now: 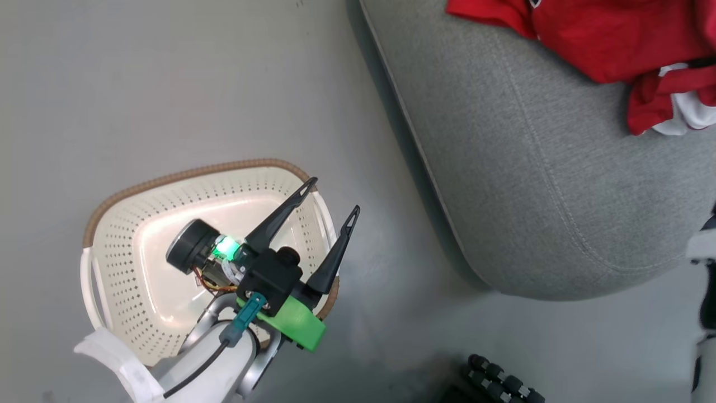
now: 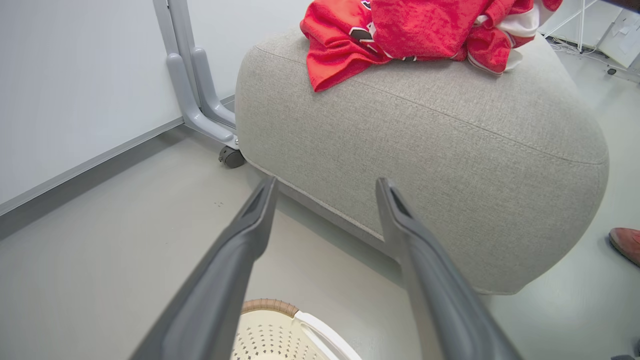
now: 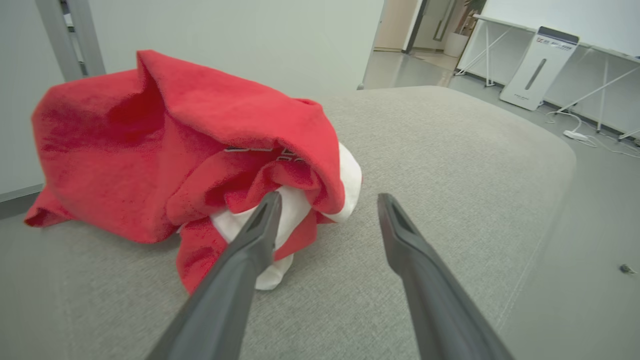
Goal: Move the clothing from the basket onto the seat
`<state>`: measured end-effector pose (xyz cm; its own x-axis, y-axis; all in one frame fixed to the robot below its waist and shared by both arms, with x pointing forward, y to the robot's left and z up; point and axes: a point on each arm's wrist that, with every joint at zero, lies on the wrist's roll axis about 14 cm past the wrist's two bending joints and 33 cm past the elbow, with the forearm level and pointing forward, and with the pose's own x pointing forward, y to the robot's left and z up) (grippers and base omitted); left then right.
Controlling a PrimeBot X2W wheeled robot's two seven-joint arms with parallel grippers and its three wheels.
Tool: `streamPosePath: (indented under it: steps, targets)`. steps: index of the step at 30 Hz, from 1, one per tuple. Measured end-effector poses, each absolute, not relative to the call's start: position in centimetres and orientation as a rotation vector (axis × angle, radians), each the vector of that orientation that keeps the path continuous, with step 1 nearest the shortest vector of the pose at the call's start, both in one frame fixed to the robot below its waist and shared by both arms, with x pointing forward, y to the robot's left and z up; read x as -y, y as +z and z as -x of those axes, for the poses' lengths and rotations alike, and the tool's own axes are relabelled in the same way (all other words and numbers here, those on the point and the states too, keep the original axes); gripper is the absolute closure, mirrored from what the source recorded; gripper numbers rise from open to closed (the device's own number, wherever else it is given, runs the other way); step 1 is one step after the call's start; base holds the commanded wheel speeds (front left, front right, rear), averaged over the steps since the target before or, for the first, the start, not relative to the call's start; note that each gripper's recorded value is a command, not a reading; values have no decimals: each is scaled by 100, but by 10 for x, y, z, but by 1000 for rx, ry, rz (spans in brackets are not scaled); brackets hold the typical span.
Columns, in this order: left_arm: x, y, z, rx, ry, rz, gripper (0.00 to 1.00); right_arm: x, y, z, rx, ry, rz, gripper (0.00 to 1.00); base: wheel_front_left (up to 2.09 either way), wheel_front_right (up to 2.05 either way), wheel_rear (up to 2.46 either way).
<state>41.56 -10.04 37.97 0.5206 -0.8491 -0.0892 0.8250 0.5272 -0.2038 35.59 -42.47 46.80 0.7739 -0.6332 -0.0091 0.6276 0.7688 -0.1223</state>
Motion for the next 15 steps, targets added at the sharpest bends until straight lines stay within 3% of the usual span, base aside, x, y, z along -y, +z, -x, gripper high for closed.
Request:
streamPosePath:
  steps: [7,15]
  targets:
    - [98,409,-410,-152,-921,177,0,368,465,-335,-50,-539,-15,0,0,0,0]
    - [74,453,-411,-92,-763,226,0,275,482,-361,15,-245,-98,0,0,0,0]
